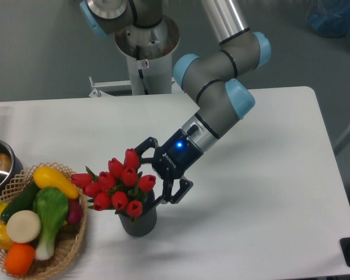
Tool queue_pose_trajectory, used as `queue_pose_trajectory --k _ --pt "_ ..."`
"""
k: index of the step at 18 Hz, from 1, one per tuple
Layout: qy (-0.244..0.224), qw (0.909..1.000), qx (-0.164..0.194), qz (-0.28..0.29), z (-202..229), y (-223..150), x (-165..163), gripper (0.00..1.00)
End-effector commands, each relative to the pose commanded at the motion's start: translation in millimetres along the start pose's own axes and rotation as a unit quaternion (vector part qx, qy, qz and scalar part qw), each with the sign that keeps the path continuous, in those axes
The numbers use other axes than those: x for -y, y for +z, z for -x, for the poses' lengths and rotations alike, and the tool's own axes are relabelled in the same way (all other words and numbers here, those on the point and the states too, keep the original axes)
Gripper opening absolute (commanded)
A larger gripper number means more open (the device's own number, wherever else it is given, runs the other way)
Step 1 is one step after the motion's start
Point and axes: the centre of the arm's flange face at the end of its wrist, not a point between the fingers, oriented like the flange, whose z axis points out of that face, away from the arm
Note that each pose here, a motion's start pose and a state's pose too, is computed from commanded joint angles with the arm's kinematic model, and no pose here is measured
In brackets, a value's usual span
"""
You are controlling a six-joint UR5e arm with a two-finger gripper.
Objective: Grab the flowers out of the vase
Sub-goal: 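Lower the gripper around the tulip stems and close it, then lift the gripped tulip bunch straight up out of the grey vase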
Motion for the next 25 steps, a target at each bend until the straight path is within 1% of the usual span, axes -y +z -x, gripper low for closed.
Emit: queue_pose_trajectory --k 10,11,13,15,16,17,19,24,25 --pt "0.009 0.9999 -0.013 0.0 -4.4 15.0 -3.1 0.99" --pt "0.01 0.9999 -0.014 0.0 -4.8 15.8 -2.7 0.97" --pt "0.011 0.9998 -0.017 0.0 -5.7 19.4 -2.1 0.86" --pt "0.01 0.9998 -0.018 -0.001 -4.7 20.9 -2.7 0.84" --pt "0.009 0.9998 -0.017 -0.001 -4.6 20.4 -3.7 0.77" --pt "0.01 0.9998 -0.018 -0.001 -5.1 21.2 -3.2 0.61" --pt "0.009 0.9997 -0.019 -0.013 -5.0 20.4 -1.3 0.44" --pt "0.009 0.9996 -0.016 -0.021 -3.0 15.7 0.0 0.22" --pt "0.008 0.9996 -0.017 -0.022 -3.0 15.7 0.1 0.15"
